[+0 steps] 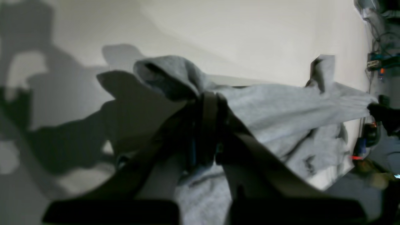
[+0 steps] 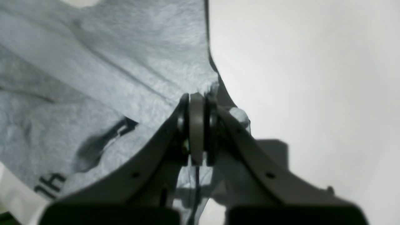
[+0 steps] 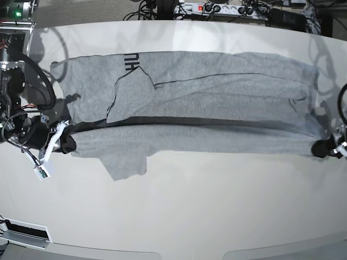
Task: Layout the t-shirt on the table in an organized manner, then fold the t-shirt properly
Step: 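Fold the hem half over toward the collar with both grippers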
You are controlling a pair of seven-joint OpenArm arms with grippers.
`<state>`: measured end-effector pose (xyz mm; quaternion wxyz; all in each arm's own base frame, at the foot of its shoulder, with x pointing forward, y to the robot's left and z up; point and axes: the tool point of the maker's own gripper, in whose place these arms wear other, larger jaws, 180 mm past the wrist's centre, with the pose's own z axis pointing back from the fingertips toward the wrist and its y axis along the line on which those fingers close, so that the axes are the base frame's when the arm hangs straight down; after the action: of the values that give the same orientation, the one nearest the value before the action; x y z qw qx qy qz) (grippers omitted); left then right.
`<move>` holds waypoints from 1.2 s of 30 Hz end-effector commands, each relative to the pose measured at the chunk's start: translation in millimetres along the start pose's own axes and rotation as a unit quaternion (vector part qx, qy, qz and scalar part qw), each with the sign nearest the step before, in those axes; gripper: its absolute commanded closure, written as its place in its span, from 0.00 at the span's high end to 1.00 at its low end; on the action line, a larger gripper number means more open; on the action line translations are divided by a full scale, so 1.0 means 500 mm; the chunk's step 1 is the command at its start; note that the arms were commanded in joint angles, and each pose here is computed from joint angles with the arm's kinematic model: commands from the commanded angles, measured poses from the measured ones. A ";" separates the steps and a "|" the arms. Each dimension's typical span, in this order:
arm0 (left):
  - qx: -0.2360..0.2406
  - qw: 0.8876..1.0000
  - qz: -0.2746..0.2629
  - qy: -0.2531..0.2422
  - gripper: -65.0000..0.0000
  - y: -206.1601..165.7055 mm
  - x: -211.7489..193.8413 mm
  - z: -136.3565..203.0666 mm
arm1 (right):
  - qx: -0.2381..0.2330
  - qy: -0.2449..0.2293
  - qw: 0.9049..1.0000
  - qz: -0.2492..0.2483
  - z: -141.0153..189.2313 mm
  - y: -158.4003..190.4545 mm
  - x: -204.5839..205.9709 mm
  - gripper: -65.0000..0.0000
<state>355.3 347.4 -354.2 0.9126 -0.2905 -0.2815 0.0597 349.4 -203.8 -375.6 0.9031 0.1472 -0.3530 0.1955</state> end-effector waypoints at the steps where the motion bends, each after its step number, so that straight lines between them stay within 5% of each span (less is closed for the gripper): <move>1: -0.013 1.000 -0.010 -0.018 0.00 -0.016 0.036 0.022 | -0.003 -0.028 1.000 0.009 0.019 -0.013 0.043 0.00; 16: -0.011 0.996 0.025 0.086 0.00 0.015 -0.113 0.019 | 0.002 0.025 1.000 0.003 0.027 -0.016 0.000 0.00; 36: 0.032 0.995 0.017 0.095 0.00 0.056 -0.122 0.049 | -0.007 0.043 0.999 0.006 0.041 -0.032 -0.026 0.00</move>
<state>282.3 353.6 -400.3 0.9450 -0.2777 -0.1615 0.0612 323.2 -220.9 -389.8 0.9247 0.1427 -0.2916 0.1987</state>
